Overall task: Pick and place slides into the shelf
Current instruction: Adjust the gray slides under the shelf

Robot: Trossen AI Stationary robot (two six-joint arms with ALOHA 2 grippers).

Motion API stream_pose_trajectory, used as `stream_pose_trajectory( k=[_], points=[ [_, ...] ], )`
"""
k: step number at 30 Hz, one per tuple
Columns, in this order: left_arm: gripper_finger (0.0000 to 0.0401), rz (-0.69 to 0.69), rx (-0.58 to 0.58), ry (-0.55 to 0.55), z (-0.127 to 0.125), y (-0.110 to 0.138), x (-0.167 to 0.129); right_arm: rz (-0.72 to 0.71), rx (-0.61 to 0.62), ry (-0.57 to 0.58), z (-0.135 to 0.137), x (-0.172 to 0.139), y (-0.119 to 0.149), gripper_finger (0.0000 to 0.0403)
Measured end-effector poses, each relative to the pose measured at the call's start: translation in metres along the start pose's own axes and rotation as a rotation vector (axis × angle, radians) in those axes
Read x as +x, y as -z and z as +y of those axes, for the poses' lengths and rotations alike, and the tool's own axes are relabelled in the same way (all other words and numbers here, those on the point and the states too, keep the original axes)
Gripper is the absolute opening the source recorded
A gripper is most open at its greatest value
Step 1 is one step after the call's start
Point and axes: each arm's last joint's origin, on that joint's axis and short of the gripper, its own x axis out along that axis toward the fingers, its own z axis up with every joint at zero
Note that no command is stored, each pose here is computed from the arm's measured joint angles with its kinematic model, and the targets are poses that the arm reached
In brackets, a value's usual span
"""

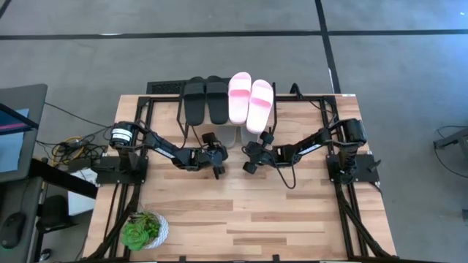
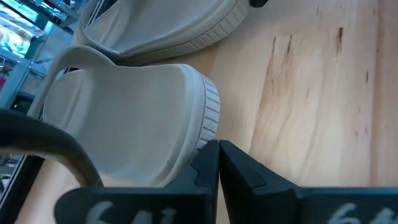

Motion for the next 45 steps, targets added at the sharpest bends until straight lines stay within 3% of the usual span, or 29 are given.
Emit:
stream_pose_trajectory(
  k=[22,35,45],
  points=[
    [0.0006,0.020,-0.015,0.039,0.009,-0.005,-0.011,0.000,0.000,-0.005,0.000,0.000,0.000,0.0000],
    [0.0006,0.046,-0.051,0.117,0.019,-0.001,-0.002,-0.002,-0.005,-0.008,0.002,-0.001,0.000,0.0000],
    [0.0006,0.044,-0.053,0.108,0.020,-0.001,-0.002,-0.002,-0.005,-0.009,0.002,-0.001,0.000,0.0000]
  ],
)
